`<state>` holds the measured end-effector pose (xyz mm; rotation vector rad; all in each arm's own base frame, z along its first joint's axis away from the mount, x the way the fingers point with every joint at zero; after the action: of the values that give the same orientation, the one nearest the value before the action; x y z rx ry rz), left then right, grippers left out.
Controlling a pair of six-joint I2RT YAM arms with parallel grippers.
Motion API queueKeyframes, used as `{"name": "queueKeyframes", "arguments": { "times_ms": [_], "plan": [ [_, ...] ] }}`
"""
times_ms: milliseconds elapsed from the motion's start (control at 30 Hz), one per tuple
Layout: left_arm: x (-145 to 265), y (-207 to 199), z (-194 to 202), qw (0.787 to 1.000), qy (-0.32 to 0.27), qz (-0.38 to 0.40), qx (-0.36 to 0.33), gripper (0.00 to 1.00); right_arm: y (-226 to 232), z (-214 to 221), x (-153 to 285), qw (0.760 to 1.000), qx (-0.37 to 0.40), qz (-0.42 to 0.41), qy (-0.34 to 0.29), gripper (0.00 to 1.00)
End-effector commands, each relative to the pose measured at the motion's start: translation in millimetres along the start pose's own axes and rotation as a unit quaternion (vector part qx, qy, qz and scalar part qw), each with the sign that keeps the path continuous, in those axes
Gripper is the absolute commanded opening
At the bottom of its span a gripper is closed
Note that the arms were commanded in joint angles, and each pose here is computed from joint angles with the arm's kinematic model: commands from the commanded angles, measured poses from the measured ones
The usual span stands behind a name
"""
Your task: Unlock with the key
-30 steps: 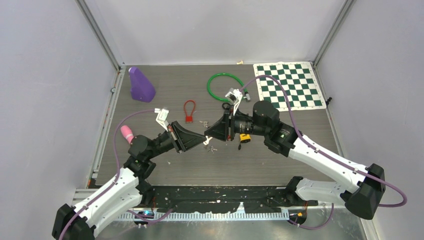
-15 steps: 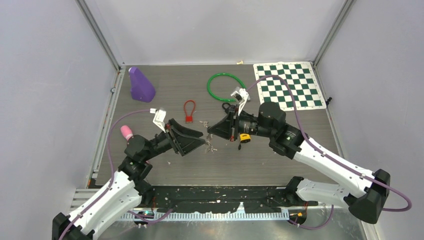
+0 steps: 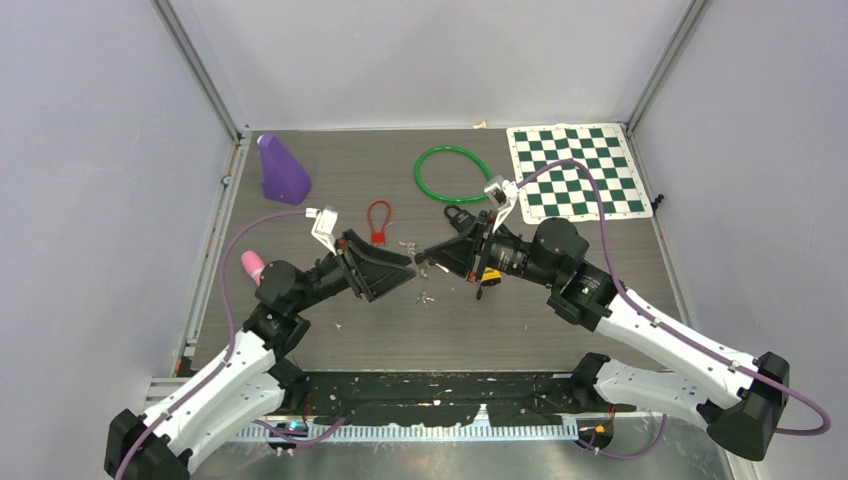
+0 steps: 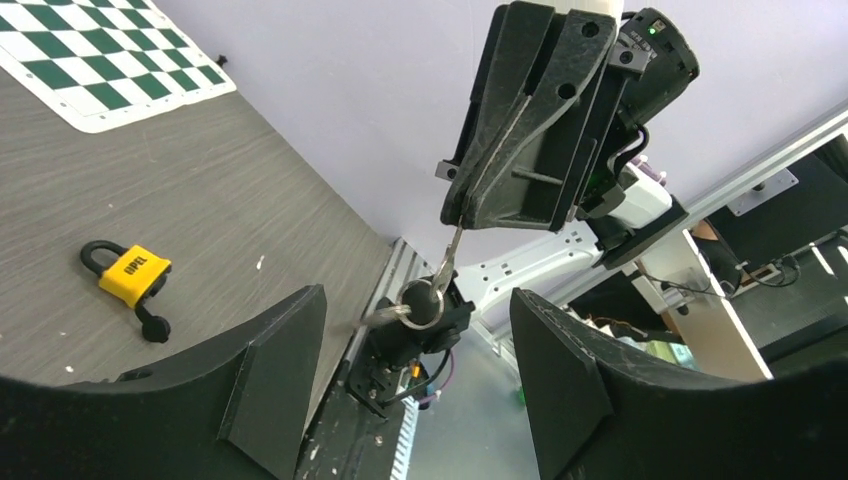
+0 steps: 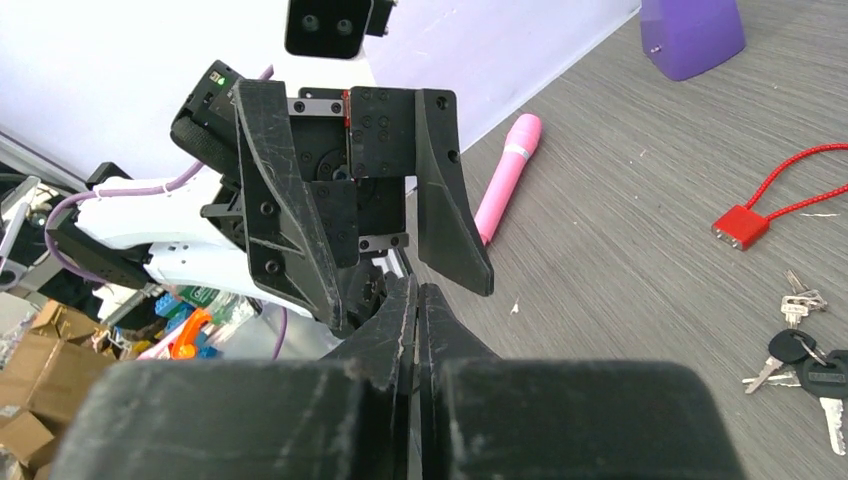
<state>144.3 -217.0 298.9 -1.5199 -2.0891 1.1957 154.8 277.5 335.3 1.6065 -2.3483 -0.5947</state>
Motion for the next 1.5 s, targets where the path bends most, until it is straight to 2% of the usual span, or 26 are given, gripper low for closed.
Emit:
{"name": "queueKeyframes", "arguments": {
  "times_ms": [0,367,1067,1133,1333,1467],
  "plan": [
    [-5.2,-26.7,-12.0,0.998,-0.011,0.066,-0.006,0.69,10.2,-22.2,0.3,0.998,-0.007,-0.021,-0.062,0.05],
    [-12.3,-25.9,-5.4,0.997,0.001,0.073,0.013,0.51,6.6,-15.9,-3.8,0.996,-0.030,-0.031,-0.079,0.05],
    [-14.5,-26.1,-3.9,0.997,0.004,0.076,0.019,0.08,4.3,-9.2,-3.0,0.995,-0.047,-0.033,-0.083,0.05],
    [-14.3,-26.8,-4.1,0.997,0.003,0.078,0.019,0.01,4.2,-8.2,-3.4,0.995,-0.047,-0.033,-0.081,0.05],
    [-11.5,-23.1,-4.8,0.997,-0.012,0.068,0.022,0.00,-1.4,-0.2,-3.1,0.997,-0.045,-0.020,-0.067,0.05],
    [-8.8,-4.6,1.1,0.999,-0.011,0.019,0.032,0.00,-10.4,8.5,2.1,0.998,-0.038,0.009,-0.054,0.06]
  ]
}}
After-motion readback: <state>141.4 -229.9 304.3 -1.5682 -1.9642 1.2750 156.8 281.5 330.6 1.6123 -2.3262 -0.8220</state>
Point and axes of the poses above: each gripper's point midway between its finger pads, its own x axis back along the fingers, its own y axis along the line the jaws close on, z = x × y, the point moved 4 cm from there along x, back along the fingers, and after that the axes turned 5 degrees about x, right-handed, at the moved point
